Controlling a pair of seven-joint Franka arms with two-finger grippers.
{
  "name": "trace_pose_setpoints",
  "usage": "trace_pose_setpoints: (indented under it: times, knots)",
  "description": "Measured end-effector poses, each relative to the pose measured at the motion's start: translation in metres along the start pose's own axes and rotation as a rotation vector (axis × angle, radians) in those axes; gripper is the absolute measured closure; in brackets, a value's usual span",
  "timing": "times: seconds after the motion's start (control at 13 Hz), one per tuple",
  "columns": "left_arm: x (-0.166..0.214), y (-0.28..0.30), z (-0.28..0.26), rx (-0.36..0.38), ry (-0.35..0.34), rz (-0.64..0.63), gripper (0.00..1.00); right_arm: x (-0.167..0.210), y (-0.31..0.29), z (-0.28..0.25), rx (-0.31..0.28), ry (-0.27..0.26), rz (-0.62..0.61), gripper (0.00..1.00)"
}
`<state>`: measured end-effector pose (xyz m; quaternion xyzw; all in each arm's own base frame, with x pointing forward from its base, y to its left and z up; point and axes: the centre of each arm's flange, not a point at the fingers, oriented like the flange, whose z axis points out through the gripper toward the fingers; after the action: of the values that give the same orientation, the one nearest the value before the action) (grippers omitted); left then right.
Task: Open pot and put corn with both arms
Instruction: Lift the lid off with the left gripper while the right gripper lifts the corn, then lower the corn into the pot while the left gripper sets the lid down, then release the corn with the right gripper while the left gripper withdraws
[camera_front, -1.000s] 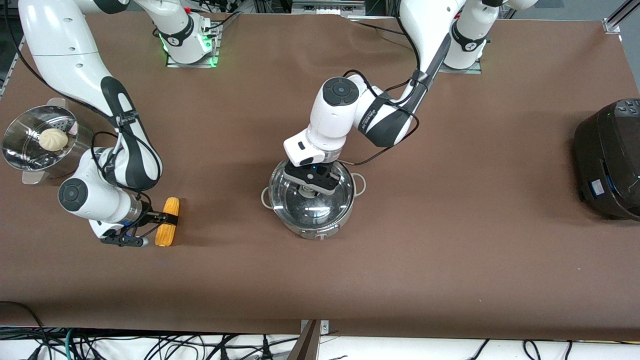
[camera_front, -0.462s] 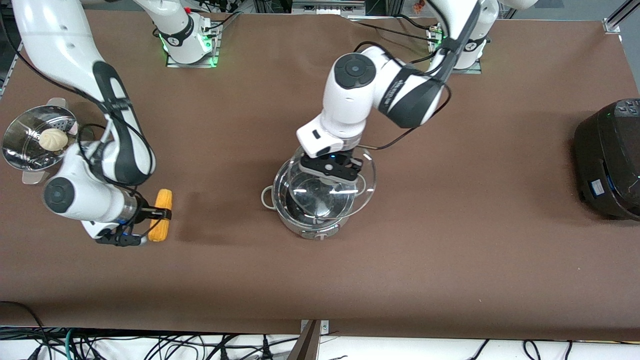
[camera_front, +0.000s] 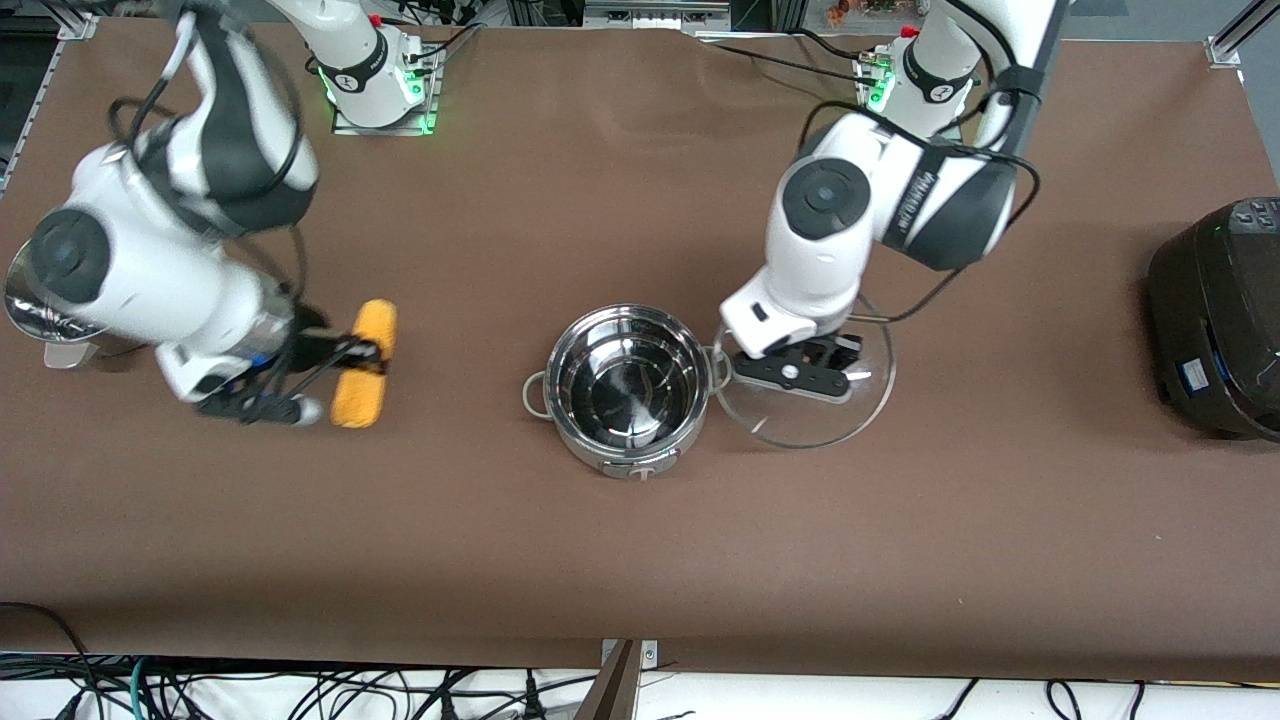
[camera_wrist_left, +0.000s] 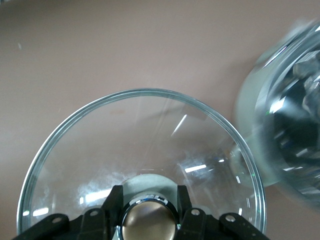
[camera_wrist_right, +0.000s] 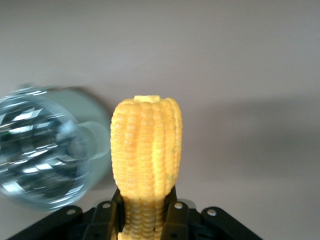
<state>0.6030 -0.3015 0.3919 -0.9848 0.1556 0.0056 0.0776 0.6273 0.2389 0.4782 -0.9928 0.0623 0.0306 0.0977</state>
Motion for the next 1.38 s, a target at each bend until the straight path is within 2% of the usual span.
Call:
trace_pose_setpoints:
  times: [0.23, 0.54, 0.62, 0.85, 1.0, 1.08, 1.15, 1.38]
  knots:
    - [-0.016, -0.073, 0.06, -0.013, -0.039, 0.083, 0.51, -0.037, -0.101, 0.033, 0.002, 0.016, -0.06, 0.67]
    - [-0.06, -0.142, 0.156, -0.039, 0.023, 0.122, 0.51, -0.038, -0.165, 0.115, 0.043, 0.045, -0.066, 0.67]
    - [-0.067, -0.15, 0.164, -0.041, 0.028, 0.121, 0.47, -0.037, -0.172, 0.136, 0.055, 0.054, -0.066, 0.67]
    - [-0.07, -0.154, 0.108, -0.052, 0.027, 0.109, 0.18, -0.035, -0.188, 0.186, 0.101, 0.08, -0.078, 0.67]
    - [-0.077, -0.161, 0.036, -0.125, 0.0, 0.053, 0.0, -0.038, -0.193, 0.204, 0.099, 0.078, -0.086, 0.69]
    - [-0.081, -0.166, -0.003, -0.168, -0.011, 0.028, 0.0, -0.039, -0.194, 0.207, 0.088, 0.085, -0.096, 0.69]
    - [-0.086, -0.174, -0.041, -0.196, -0.018, 0.001, 0.0, -0.039, -0.195, 0.206, 0.078, 0.093, -0.107, 0.63]
    - [-0.101, -0.195, -0.132, -0.215, -0.072, -0.095, 0.0, -0.038, -0.194, 0.186, 0.037, 0.08, -0.114, 0.32]
